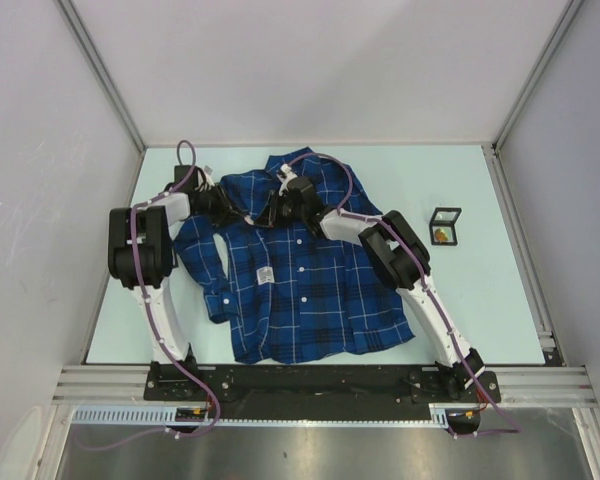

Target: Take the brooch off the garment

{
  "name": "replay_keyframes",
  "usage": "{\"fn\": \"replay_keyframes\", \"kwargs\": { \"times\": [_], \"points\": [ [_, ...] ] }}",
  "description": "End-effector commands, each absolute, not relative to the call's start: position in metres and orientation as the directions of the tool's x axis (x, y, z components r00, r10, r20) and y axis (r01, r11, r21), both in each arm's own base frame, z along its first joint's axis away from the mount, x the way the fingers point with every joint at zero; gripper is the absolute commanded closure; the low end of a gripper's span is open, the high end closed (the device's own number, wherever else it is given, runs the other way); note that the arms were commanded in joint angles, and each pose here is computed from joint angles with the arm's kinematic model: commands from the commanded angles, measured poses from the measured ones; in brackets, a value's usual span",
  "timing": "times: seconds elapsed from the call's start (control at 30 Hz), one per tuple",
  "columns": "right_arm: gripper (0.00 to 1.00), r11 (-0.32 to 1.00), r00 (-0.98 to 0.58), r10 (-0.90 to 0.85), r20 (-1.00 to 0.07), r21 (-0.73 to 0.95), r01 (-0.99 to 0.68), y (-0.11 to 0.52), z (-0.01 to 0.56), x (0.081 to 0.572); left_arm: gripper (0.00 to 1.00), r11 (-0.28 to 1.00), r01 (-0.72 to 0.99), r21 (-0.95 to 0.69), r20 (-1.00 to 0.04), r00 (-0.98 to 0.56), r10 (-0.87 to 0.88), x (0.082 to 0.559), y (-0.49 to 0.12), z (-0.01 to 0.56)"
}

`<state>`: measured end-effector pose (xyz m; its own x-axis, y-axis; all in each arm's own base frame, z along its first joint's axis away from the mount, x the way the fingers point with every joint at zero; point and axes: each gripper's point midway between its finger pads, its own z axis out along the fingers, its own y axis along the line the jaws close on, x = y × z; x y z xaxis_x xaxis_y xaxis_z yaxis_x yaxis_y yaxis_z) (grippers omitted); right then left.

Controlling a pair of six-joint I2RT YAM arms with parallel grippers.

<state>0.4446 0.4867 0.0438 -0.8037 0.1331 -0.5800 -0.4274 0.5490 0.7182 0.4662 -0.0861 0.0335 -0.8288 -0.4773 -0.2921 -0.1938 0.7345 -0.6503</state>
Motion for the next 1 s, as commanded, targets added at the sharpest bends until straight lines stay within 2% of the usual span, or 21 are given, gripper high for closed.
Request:
{"fn": "replay_keyframes", "kwargs": {
  "times": [0.0,0.2,0.47,0.6,0.63,0.67,0.73,0.97],
  "points": [
    [0.84,0.534,-0.783,0.131,-0.608,0.709,-0.461,0.494,0.054,0.449,0.63,0.71,-0.155,-0.687,-0.291,-0.837,-0.464,0.469,-0.096,0.038],
    [0.83,0.532,-0.785,0.131,-0.605,0.712,-0.459,0.495,0.054,0.449,0.62,0.697,-0.141,-0.703,-0.287,-0.841,-0.459,0.471,-0.101,0.037],
    [0.83,0.522,-0.796,0.139,-0.59,0.726,-0.447,0.496,0.056,0.451,0.87,0.709,-0.109,-0.697,-0.31,-0.846,-0.434,0.473,-0.107,0.036],
    [0.77,0.473,-0.833,0.222,-0.506,0.803,-0.362,0.492,0.067,0.46,0.98,0.729,-0.065,-0.682,-0.361,-0.837,-0.412,0.473,-0.109,0.041],
    [0.73,0.441,-0.858,0.246,-0.452,0.84,-0.316,0.49,0.069,0.461,1.0,0.741,-0.051,-0.67,-0.382,-0.832,-0.403,0.474,-0.107,0.042],
    [0.7,0.417,-0.858,0.261,-0.442,0.853,-0.313,0.491,0.074,0.463,1.0,0.752,-0.046,-0.657,-0.393,-0.831,-0.394,0.473,-0.11,0.041],
    [0.68,0.387,-0.875,0.269,-0.403,0.877,-0.285,0.491,0.072,0.464,1.0,0.76,-0.022,-0.65,-0.409,-0.832,-0.374,0.47,-0.119,0.042],
    [0.71,0.405,-0.896,0.309,-0.319,0.897,-0.18,0.49,0.052,0.468,1.0,0.782,0.001,-0.623,-0.46,-0.81,-0.365,0.468,-0.121,0.052]
  ]
}}
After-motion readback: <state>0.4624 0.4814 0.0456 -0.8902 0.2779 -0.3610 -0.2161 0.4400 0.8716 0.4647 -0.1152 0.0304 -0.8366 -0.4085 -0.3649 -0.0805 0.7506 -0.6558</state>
